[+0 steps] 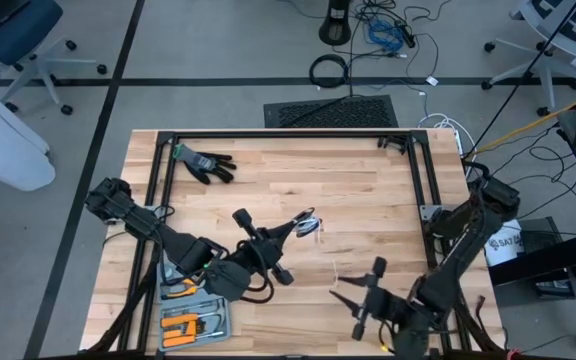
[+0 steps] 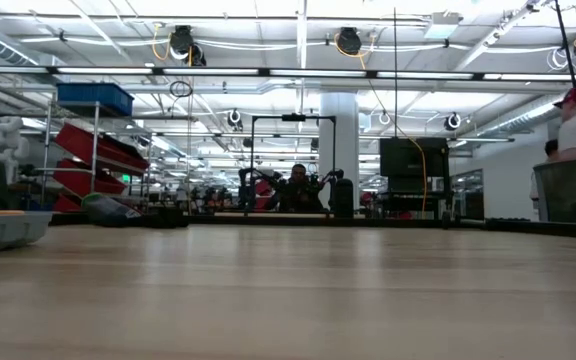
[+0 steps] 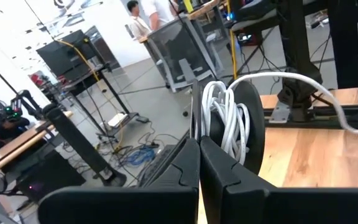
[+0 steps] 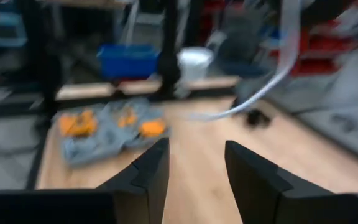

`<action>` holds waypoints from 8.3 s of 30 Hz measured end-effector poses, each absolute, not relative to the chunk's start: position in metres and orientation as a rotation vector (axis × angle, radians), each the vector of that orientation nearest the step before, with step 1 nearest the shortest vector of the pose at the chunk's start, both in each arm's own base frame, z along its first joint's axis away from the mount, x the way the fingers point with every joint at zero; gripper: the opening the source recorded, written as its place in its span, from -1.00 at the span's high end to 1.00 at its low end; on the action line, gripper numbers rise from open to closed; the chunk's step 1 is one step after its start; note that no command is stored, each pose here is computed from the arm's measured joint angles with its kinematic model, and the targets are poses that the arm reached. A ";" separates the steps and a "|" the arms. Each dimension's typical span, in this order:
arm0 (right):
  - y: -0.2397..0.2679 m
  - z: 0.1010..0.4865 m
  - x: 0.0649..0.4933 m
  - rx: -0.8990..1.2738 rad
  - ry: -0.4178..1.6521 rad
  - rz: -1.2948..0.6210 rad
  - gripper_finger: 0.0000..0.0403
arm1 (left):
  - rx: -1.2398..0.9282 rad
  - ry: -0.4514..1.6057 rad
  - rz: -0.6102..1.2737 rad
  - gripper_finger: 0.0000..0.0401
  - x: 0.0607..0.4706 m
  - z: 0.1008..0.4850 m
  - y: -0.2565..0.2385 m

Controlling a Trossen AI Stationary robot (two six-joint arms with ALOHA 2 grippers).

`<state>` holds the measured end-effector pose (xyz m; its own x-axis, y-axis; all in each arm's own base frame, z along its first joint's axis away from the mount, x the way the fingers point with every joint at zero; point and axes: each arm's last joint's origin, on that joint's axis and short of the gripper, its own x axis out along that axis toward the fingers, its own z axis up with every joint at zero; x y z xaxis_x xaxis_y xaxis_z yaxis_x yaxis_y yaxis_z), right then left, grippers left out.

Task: Coil cords
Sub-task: Coil the white cable wire into the spool

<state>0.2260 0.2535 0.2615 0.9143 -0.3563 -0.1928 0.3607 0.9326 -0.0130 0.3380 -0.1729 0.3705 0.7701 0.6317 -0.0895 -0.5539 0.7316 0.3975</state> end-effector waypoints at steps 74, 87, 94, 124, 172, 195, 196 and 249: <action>0.211 0.309 0.283 -0.105 0.023 -0.562 1.00 | 0.318 0.212 0.722 1.00 0.353 0.363 -0.161; 0.204 0.326 0.291 -0.098 -0.092 -0.434 1.00 | 0.332 0.221 0.666 1.00 0.354 0.360 -0.168; 0.192 0.306 0.306 -0.074 0.000 -0.436 1.00 | 0.331 0.192 0.648 1.00 0.355 0.365 -0.169; 0.198 0.261 0.313 -0.312 0.167 -0.714 0.95 | 0.315 0.126 0.507 1.00 0.332 0.375 -0.207; 0.234 0.308 0.266 -0.271 0.081 -0.025 0.49 | 0.300 0.370 -0.034 1.00 0.292 0.359 -0.232; 0.215 0.303 0.283 -0.282 0.134 0.042 0.88 | 0.295 0.369 -0.019 1.00 0.295 0.357 -0.233; 0.215 0.303 0.283 -0.288 0.134 0.042 0.94 | 0.294 0.368 -0.017 1.00 0.295 0.357 -0.233; 0.202 0.340 0.244 -0.273 0.115 -0.121 1.00 | 0.548 0.185 0.632 0.56 0.285 0.278 -0.326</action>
<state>0.2438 0.2023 0.3397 0.9862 -0.1341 -0.0968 0.1029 0.9558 -0.2756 0.2846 -0.3256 0.2778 0.7959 0.6054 -0.0005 -0.5100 0.6709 0.5383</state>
